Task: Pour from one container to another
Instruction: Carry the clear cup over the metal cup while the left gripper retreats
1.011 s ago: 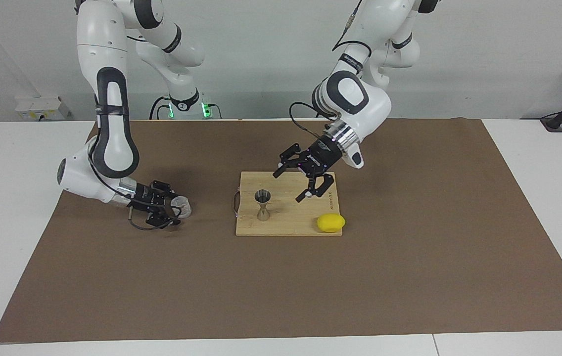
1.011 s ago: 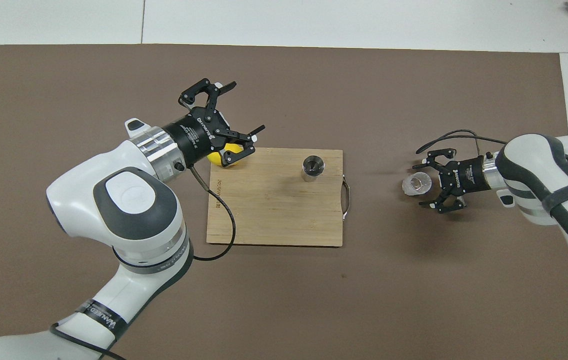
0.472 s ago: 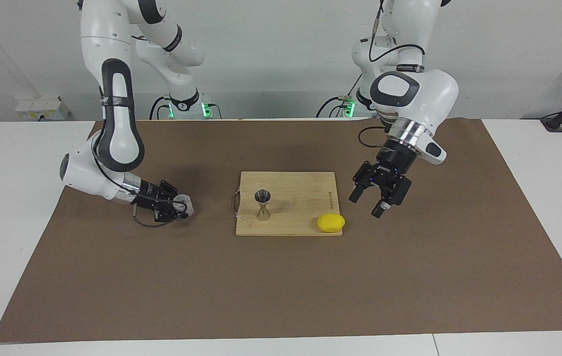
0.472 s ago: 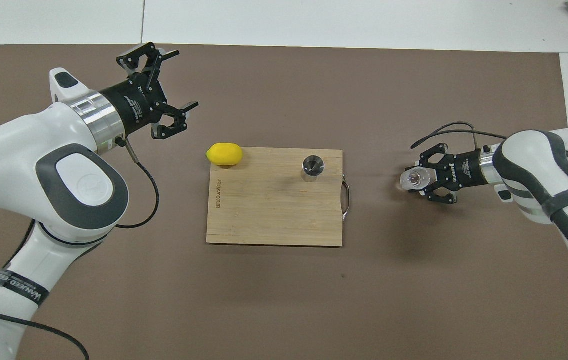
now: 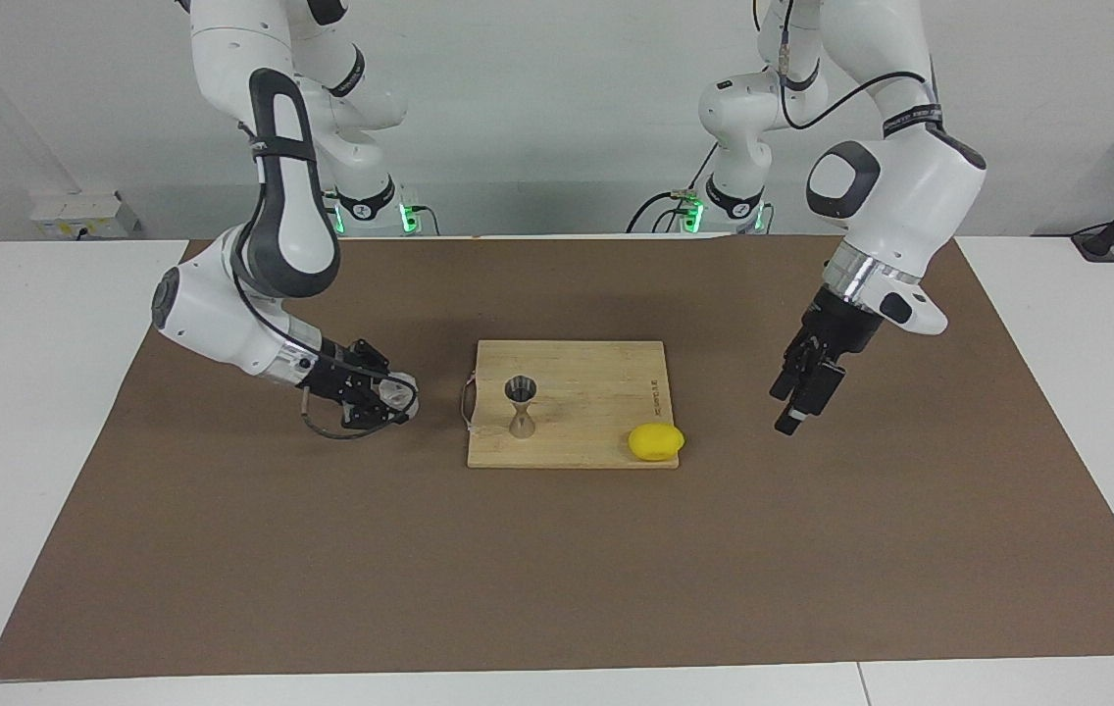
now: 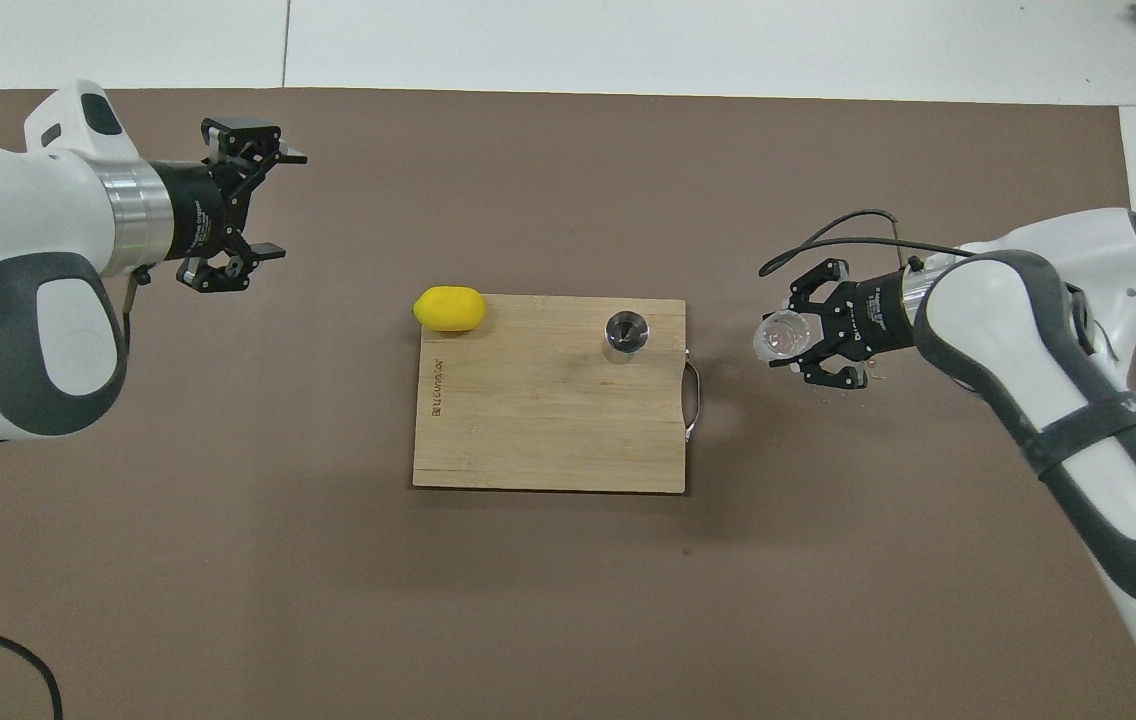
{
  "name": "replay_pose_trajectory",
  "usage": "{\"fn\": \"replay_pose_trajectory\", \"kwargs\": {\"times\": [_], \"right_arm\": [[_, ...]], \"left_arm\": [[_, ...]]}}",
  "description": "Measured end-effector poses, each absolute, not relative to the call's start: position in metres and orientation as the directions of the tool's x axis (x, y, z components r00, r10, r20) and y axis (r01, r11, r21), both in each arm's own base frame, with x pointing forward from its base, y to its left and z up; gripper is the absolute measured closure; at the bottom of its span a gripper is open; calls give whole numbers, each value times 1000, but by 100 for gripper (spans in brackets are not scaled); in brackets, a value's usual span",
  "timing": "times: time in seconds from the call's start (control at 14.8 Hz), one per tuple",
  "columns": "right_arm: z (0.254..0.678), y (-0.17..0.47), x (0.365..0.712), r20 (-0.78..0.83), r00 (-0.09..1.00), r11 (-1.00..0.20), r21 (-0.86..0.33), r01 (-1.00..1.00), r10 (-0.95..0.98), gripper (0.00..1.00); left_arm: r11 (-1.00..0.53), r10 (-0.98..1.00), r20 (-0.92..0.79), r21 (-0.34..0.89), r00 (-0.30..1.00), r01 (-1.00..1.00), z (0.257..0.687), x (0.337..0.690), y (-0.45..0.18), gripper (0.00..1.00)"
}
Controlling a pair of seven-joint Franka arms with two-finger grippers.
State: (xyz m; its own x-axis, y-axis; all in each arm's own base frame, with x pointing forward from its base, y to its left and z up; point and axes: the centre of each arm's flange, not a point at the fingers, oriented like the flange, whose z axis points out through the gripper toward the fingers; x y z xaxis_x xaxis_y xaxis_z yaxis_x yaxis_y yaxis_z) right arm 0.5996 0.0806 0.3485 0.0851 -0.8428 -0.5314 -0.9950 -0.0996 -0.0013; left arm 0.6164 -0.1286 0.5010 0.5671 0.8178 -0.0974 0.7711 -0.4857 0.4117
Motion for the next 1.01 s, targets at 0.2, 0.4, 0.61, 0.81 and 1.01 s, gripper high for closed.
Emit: {"fn": "replay_pose_trajectory", "kwargs": {"times": [0.2,0.4,0.61,0.81,1.01], "right_arm": [[360,115,602,-442,96,-112,11,-994,-892,49],[370,130,605,-420,85,-98,9,-995,-904,49],[385,153,608,-338,81,-89,7,-996,-938,49],[402,201,605,-260,77,-78,-5,-997,-963,49],[410,230,604,-200,76,-73,-24,-997,-977,49]], "left_arm": [[-711,679,-15,237,734,662,502,607,-113,0],[-873,467,33,174,884,455,514,599,-90,0],[-961,266,62,92,962,260,532,585,-70,0],[-999,36,42,39,998,34,546,572,-52,0],[-999,-51,5,8,999,-51,559,557,-45,0]]}}
